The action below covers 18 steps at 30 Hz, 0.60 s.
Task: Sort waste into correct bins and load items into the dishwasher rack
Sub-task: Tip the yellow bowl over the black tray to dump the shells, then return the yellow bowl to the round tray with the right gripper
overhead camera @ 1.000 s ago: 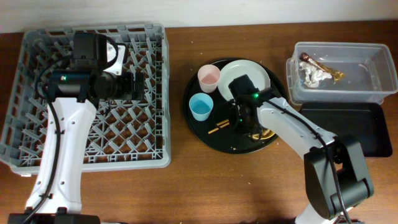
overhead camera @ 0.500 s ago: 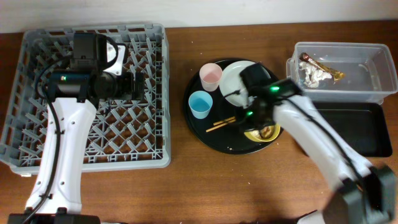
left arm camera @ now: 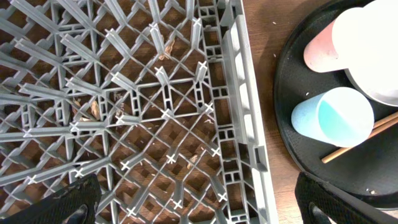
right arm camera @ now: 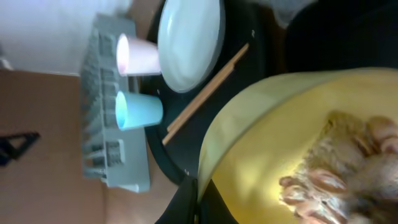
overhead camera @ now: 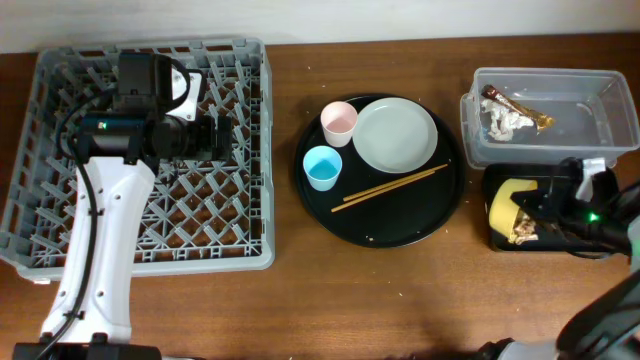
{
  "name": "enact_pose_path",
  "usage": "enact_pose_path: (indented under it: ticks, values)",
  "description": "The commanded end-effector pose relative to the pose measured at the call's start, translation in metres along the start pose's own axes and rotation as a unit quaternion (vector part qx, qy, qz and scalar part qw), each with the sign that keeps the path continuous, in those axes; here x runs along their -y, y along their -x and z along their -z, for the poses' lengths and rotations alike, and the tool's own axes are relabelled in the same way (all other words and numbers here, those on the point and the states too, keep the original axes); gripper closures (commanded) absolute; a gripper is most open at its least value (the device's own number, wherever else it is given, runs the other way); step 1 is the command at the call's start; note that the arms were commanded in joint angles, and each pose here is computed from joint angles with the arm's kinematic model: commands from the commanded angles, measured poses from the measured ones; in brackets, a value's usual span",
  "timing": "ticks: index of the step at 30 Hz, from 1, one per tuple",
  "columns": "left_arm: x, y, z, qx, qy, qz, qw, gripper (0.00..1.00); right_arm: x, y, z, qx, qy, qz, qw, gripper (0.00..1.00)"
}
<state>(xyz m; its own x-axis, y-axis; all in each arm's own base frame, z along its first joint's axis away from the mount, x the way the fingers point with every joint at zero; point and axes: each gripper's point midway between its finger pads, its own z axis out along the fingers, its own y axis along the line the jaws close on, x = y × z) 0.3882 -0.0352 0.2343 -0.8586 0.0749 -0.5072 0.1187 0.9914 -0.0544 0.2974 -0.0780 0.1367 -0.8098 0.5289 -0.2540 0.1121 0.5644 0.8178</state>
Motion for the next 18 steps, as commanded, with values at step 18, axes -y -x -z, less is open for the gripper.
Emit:
enact_pose_path:
  ticks: [18]
  values:
    - [0.0, 0.004, 0.002, 0.005, -0.004, -0.004, 1.0, 0.01, 0.006, 0.045, 0.041, 0.12, 0.247, -0.218, 0.937, 0.96]
